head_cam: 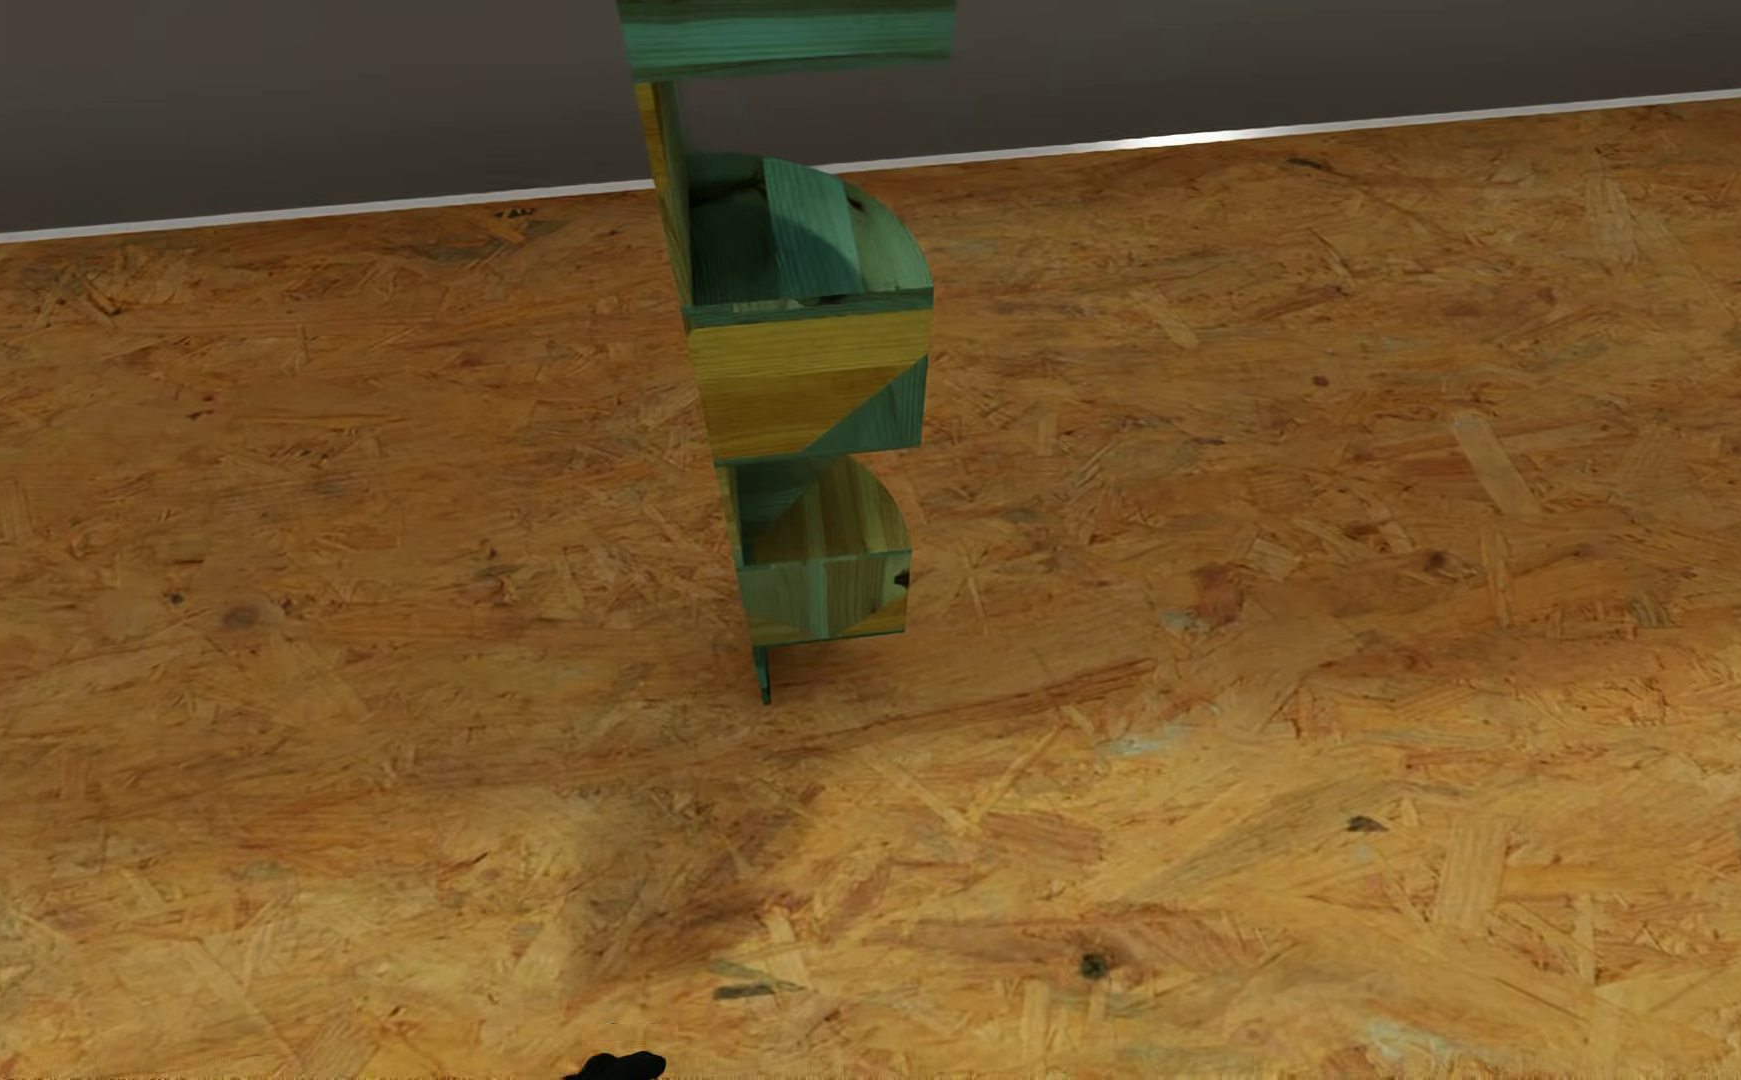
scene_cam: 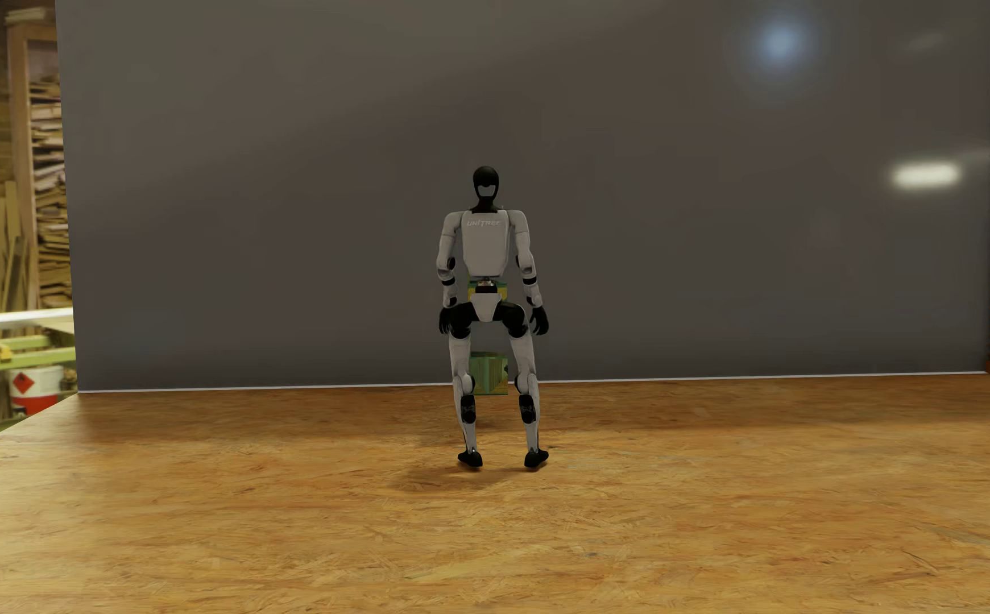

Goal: Go to the dark green shelves

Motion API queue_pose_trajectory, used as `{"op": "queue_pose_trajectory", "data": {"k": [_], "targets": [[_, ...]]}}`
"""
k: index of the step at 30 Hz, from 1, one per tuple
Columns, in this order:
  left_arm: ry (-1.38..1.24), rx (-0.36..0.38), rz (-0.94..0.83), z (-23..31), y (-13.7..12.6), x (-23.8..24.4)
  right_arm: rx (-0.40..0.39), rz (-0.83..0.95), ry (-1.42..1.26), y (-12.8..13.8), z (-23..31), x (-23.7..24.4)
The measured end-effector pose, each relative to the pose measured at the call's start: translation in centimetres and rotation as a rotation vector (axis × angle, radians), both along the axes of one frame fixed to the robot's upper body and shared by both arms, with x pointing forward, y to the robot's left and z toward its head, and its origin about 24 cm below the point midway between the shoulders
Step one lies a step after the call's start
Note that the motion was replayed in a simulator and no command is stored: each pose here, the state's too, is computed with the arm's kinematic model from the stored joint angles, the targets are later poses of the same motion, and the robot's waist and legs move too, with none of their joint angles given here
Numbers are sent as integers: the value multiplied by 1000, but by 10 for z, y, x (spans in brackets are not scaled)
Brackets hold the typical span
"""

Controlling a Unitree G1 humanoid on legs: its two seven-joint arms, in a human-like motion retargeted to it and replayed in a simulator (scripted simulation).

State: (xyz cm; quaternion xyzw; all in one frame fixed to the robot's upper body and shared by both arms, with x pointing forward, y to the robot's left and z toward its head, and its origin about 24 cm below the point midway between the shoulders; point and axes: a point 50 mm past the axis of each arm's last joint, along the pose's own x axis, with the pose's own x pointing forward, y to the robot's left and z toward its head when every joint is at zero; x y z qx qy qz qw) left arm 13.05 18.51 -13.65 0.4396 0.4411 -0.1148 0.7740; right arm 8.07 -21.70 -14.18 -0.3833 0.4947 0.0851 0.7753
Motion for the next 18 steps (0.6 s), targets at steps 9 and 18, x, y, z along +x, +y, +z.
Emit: {"op": "queue_pose_trajectory", "data": {"k": [9, 18], "targets": [[311, 45, -22, -23, 14, -55, 9, 55, -11, 5, 1, 6], [51, -15, -135, 2, -27, 30, 44, 120, -75, 36, 4, 58]]}}
